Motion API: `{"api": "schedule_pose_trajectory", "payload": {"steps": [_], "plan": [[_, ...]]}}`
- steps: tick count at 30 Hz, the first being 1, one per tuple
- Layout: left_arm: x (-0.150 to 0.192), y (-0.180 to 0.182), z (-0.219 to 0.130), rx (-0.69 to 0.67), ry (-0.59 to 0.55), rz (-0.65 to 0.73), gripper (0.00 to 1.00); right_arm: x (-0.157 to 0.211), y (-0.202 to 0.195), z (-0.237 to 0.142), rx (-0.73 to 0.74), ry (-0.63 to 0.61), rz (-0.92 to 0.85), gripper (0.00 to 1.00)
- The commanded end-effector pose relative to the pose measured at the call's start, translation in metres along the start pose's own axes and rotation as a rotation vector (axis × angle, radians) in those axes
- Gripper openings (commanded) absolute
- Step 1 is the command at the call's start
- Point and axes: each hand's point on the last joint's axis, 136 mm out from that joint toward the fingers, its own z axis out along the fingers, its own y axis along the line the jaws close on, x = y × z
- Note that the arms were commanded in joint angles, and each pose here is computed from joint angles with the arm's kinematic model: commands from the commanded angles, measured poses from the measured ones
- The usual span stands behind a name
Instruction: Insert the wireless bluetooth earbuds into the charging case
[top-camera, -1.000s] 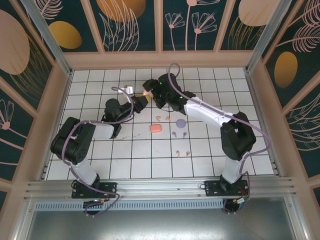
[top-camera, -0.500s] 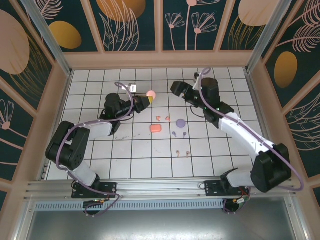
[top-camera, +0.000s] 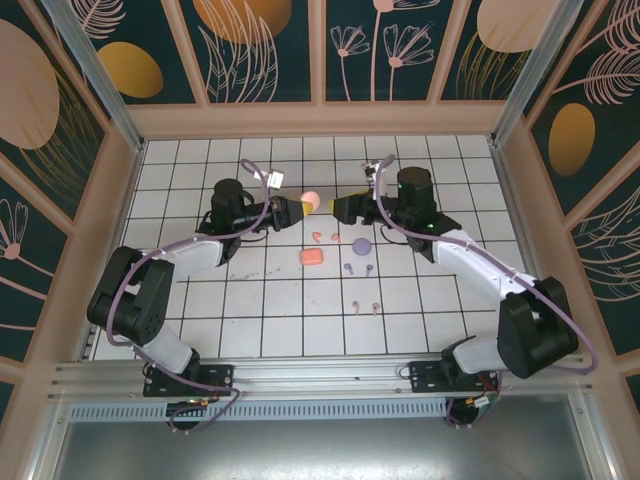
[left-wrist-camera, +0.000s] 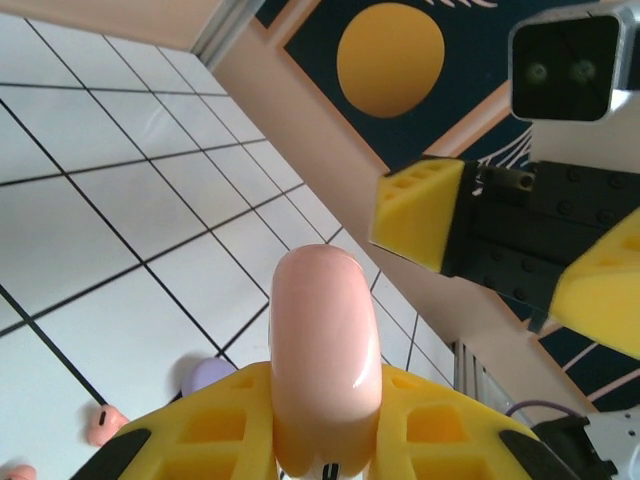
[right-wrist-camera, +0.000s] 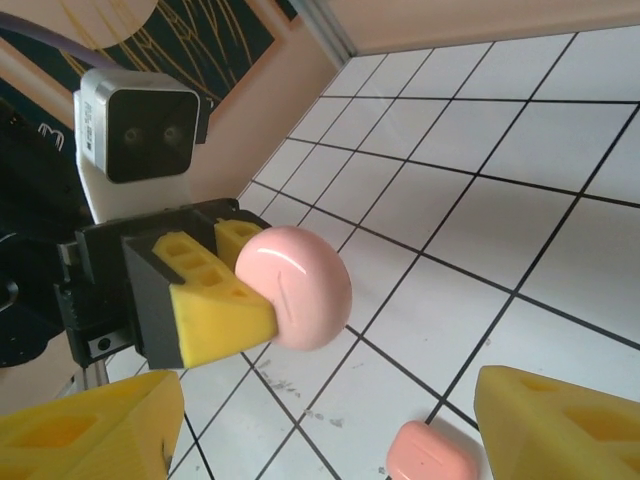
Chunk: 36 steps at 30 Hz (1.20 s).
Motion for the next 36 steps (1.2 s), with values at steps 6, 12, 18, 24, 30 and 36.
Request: {"api": "schedule_pose_trajectory", "payload": {"steps": [6, 12, 18, 24, 30, 36], "plan": [[-0.008, -0.028, 0.004, 0.074, 0.036, 0.071, 0.00, -0.017, 0.024, 0.021, -0.105, 0.003, -0.092, 0.74], [-0.011, -0.035, 0.002, 0.087, 0.035, 0.086, 0.00, -0.013, 0.017, 0.031, -0.088, 0.021, -0.079, 0.71], [-0.016, -0.047, -0.002, 0.102, 0.022, 0.109, 0.00, -0.002, 0.004, 0.038, -0.061, 0.045, -0.053, 0.67], [-0.017, -0.059, -0.006, 0.122, 0.023, 0.128, 0.00, 0.004, -0.023, 0.038, 0.000, 0.030, 0.004, 0.63], [-0.013, -0.061, -0.007, 0.114, 0.032, 0.137, 0.00, 0.008, -0.048, 0.033, 0.050, 0.026, 0.071, 0.60], [-0.006, -0.055, -0.006, 0.103, 0.037, 0.127, 0.00, 0.009, -0.036, 0.011, 0.033, 0.012, 0.068, 0.60]]}}
